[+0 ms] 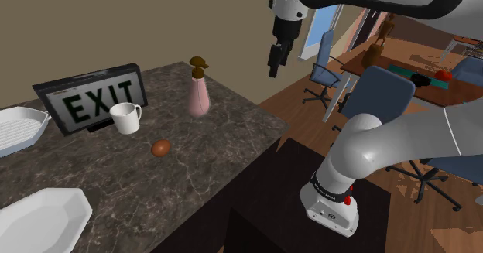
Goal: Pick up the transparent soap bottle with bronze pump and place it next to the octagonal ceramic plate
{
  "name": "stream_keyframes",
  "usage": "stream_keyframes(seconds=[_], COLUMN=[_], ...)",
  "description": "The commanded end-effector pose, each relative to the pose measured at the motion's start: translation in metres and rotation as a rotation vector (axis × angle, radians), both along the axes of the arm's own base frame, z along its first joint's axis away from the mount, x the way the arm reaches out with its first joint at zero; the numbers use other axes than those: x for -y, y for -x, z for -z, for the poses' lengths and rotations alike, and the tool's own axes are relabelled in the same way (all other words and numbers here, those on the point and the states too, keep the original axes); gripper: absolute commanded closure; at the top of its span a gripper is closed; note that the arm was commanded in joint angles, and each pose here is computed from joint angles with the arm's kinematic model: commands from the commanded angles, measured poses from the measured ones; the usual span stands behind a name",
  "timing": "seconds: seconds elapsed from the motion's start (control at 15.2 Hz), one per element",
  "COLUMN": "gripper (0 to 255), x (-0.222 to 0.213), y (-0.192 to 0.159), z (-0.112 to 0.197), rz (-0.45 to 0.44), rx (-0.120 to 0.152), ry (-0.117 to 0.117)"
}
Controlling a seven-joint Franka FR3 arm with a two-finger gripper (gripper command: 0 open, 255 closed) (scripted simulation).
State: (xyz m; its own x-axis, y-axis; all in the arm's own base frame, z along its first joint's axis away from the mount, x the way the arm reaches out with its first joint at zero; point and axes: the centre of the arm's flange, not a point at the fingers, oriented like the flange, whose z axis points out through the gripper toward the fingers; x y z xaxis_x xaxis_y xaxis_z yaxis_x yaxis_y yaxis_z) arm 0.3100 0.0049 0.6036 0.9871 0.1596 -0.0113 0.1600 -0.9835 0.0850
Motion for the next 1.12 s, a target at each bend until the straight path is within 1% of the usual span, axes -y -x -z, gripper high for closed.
stream_keyframes(seconds=[0.0, 1.06], gripper=[0, 0], x=[0.0, -0.05], y=[0.0, -0.206], z=[0.0, 0.016], rz=[0.0, -0.019], rx=[0.0, -0.005], ry=[0.0, 0.033])
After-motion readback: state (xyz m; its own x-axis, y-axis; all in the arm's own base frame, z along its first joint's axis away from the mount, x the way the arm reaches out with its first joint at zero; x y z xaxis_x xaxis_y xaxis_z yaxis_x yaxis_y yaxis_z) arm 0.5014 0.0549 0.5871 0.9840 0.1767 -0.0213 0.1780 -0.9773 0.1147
